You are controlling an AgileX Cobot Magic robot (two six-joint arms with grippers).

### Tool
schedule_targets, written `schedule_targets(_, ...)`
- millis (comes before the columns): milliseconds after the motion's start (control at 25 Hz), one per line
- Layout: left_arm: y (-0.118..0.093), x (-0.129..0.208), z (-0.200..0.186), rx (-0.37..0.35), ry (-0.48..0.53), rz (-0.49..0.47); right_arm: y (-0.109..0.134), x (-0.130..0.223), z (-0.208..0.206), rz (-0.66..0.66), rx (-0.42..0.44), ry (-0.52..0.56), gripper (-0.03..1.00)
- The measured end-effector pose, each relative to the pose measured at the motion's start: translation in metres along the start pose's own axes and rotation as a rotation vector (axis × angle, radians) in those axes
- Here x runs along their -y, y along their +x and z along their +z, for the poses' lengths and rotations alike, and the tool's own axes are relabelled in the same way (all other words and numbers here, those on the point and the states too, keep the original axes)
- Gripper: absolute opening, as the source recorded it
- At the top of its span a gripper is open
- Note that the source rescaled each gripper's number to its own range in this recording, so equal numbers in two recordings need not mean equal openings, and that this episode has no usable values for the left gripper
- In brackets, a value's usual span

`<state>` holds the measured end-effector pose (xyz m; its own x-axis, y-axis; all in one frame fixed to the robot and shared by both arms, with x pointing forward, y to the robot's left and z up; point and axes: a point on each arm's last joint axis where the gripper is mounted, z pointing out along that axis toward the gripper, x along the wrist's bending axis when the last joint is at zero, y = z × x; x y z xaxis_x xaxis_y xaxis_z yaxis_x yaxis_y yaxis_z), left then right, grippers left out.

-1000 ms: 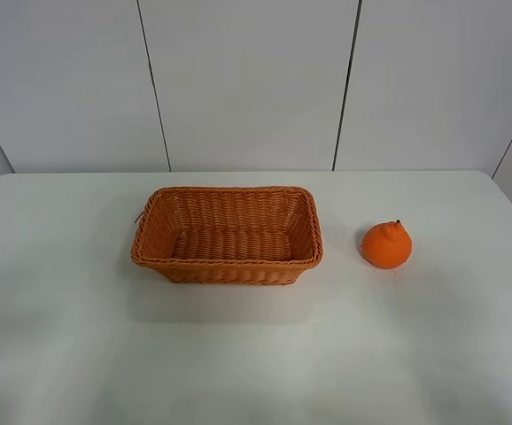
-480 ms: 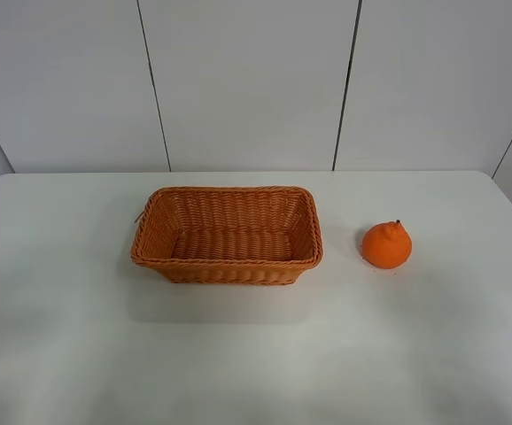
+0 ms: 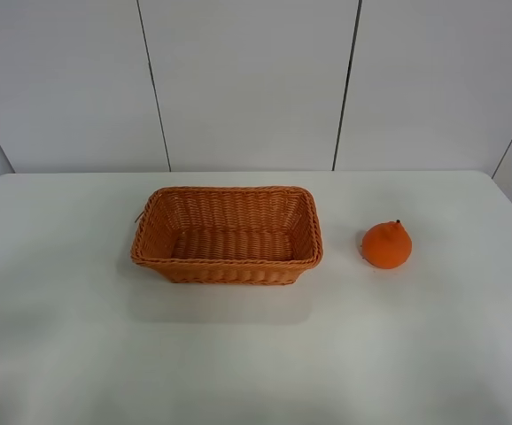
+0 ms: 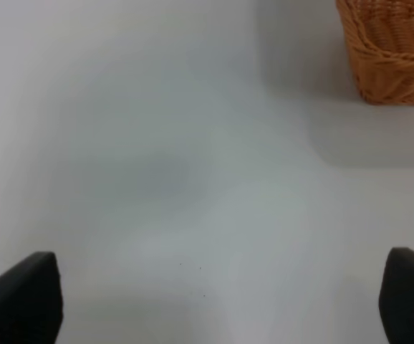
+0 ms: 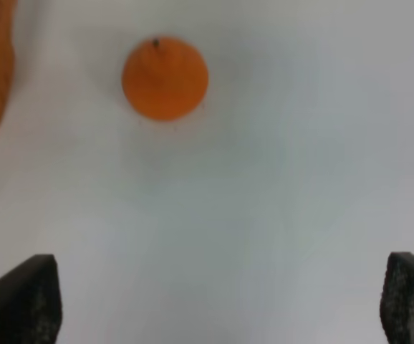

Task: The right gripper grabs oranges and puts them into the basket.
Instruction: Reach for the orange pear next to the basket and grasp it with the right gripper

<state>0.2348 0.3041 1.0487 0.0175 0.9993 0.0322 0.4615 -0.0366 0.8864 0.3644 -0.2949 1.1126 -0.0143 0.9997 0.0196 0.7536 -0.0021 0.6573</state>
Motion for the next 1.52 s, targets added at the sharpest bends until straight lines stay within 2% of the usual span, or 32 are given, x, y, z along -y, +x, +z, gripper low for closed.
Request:
schedule_targets(200,0.000,0.000,0.000,0.000,0.000,0.000,0.001,-0.058,0.078,0.006,0.002,0.243,0.98)
schedule_targets(360,0.000,0.000,0.000,0.000,0.000,0.000,0.001,-0.087,0.148,0.005,0.003,0.399,0.98)
schedule_targets(640,0.000,0.000,0.000,0.000,0.000,0.000,0.001,-0.115,0.244,0.010,-0.002,0.527,0.98)
schedule_targets(880,0.000,0.000,0.000,0.000,0.000,0.000,0.005,-0.114,0.261,-0.002,-0.030,0.557,0.98)
schedule_targets(1080,0.000,0.000,0.000,0.000,0.000,0.000,0.031,-0.116,0.262,-0.095,-0.052,0.520,0.98)
schedule_targets(1160,0.000,0.000,0.000,0.000,0.000,0.000,0.037,-0.118,0.263,-0.087,-0.048,0.491,0.98)
schedule_targets(1280,0.000,0.000,0.000,0.000,0.000,0.000,0.037,-0.119,0.268,-0.067,-0.034,0.463,0.98)
schedule_targets(1520,0.000,0.000,0.000,0.000,0.000,0.000,0.036,-0.106,0.302,-0.069,-0.026,0.497,0.98)
